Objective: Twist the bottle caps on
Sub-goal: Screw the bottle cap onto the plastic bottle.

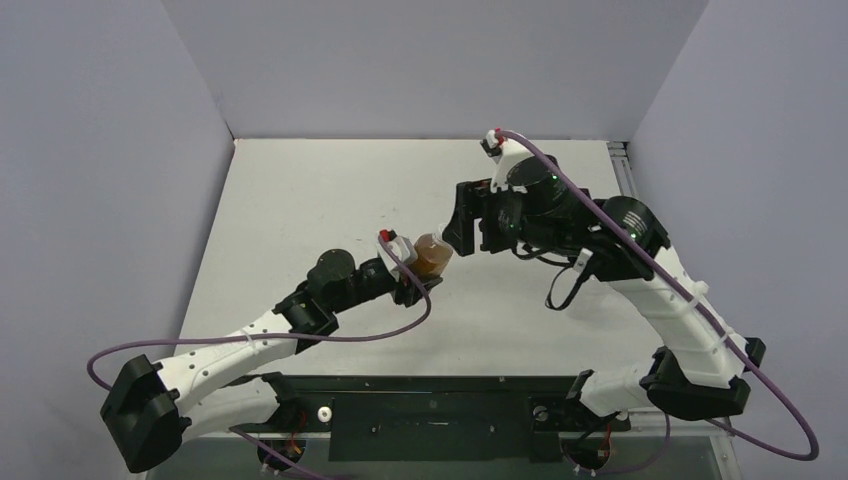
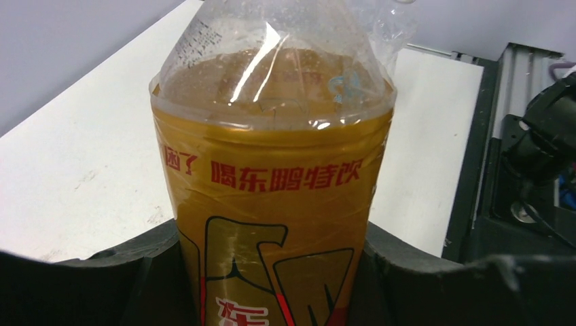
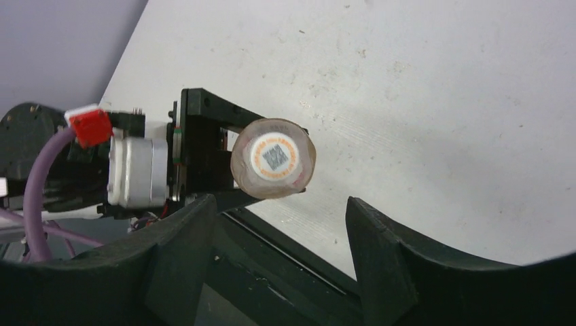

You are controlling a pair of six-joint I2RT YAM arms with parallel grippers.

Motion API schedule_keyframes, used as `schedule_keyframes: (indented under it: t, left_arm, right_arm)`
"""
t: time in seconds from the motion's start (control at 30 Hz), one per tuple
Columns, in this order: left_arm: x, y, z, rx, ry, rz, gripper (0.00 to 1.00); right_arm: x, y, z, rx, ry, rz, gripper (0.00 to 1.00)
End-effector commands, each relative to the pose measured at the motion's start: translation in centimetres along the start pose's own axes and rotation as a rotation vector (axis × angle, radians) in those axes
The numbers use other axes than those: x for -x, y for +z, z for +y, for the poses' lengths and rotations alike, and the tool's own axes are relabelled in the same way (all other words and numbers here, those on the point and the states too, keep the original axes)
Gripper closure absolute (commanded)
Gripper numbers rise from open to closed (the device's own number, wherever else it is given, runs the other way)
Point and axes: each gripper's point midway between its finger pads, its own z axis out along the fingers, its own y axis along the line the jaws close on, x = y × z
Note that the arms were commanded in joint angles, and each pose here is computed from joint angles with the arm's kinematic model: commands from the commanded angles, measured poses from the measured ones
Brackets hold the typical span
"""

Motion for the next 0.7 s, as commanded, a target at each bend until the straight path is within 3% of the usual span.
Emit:
schedule_keyframes:
  t: [0.0,0.2,0.33,0.57,0.67]
  left_arm:
    - [3.8,-0.6,-1.8,-0.182,-0.086,-0.078,1.0]
    - [4.0,-2.9,-3.8,-0.345,-0.162,-0.052,1.0]
    - [4.5,-4.2,-5.1,-0.429,-0.182,-0.045,1.0]
    - [4.9,-5.0,-5.9,-0.478,-0.188,-0.031,1.0]
    - [4.8,-5.1,-6.0,-0.483,-0.189,-0.029,1.0]
  right_arm:
    - [1.9,-3.1,0.4,0.092,-0.146,-0.145,0.36]
    - [0.2,-3.4,2.9,0.287,-0.293,-0.129,0.5]
    - [-0.3,-3.2,4.1,0.364,-0.353,-0.11,0.54]
    - [-0.6,-2.1,5.4,0.426,-0.365,-0.097,0.54]
    - [-0.5,-2.1,6.0,0.455,-0.36,-0.103,0.49]
